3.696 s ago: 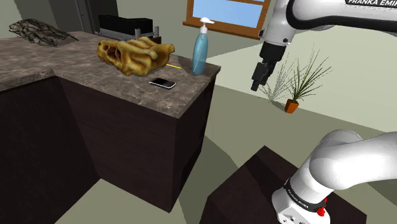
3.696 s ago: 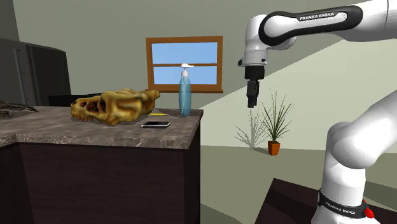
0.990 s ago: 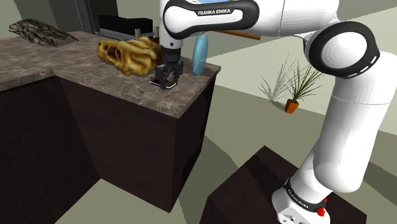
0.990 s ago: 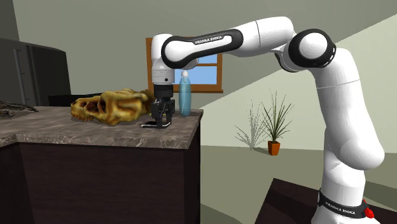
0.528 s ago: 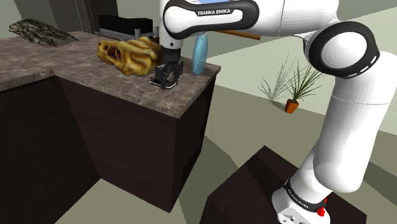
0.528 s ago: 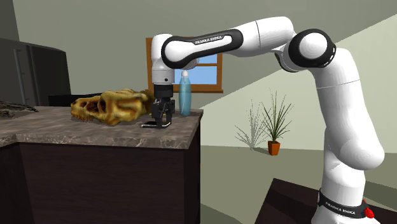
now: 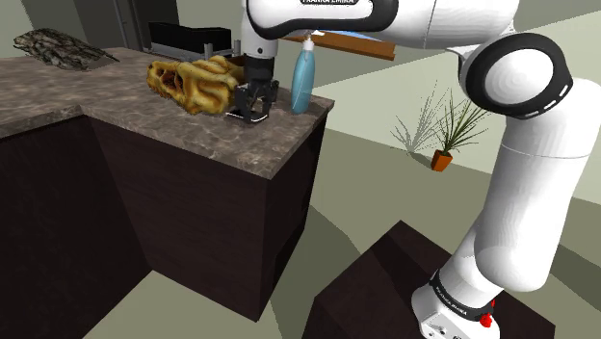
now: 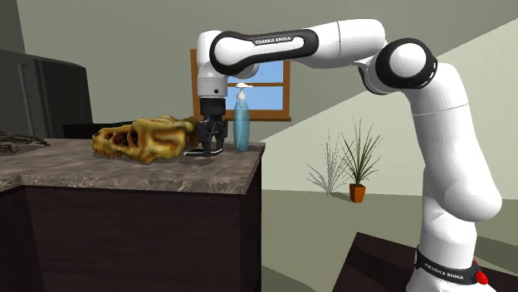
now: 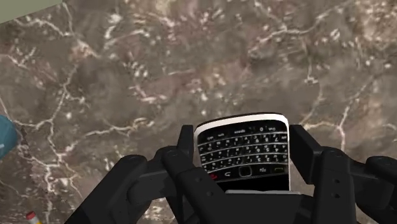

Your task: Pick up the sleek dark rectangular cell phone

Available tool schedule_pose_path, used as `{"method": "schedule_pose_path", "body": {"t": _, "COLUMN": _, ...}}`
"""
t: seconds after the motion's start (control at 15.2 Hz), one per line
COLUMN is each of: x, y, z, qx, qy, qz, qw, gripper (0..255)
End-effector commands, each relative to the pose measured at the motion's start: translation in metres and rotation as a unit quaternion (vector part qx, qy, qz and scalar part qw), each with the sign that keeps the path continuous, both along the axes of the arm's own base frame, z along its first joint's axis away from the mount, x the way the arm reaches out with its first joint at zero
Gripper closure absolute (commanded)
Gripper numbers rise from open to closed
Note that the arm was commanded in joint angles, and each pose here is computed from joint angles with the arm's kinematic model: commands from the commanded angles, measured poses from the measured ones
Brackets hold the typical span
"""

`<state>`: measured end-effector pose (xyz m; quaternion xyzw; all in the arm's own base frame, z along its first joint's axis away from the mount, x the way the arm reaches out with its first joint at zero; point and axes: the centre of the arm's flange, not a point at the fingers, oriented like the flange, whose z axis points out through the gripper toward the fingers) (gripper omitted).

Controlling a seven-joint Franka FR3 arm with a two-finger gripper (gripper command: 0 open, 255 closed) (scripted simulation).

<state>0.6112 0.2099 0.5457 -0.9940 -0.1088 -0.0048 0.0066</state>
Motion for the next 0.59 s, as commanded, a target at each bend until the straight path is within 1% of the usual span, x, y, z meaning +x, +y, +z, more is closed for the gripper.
{"method": "schedule_pose_path", "body": {"t": 0.0, "x": 0.000, "y": 0.000, "z": 0.012, "qx": 0.000, "qy": 0.000, "qz": 0.000, "qw": 1.0000, "gripper": 255}}
{"method": "schedule_pose_path", "body": {"t": 0.4, "x": 0.000, "y": 0.000, "z": 0.044, "qx": 0.000, "qy": 0.000, "qz": 0.000, "qw": 1.0000, "gripper": 255}}
{"method": "schedule_pose_path", "body": {"t": 0.53, "x": 0.000, "y": 0.000, "z": 0.045, "qx": 0.000, "qy": 0.000, "qz": 0.000, "qw": 1.0000, "gripper": 255}}
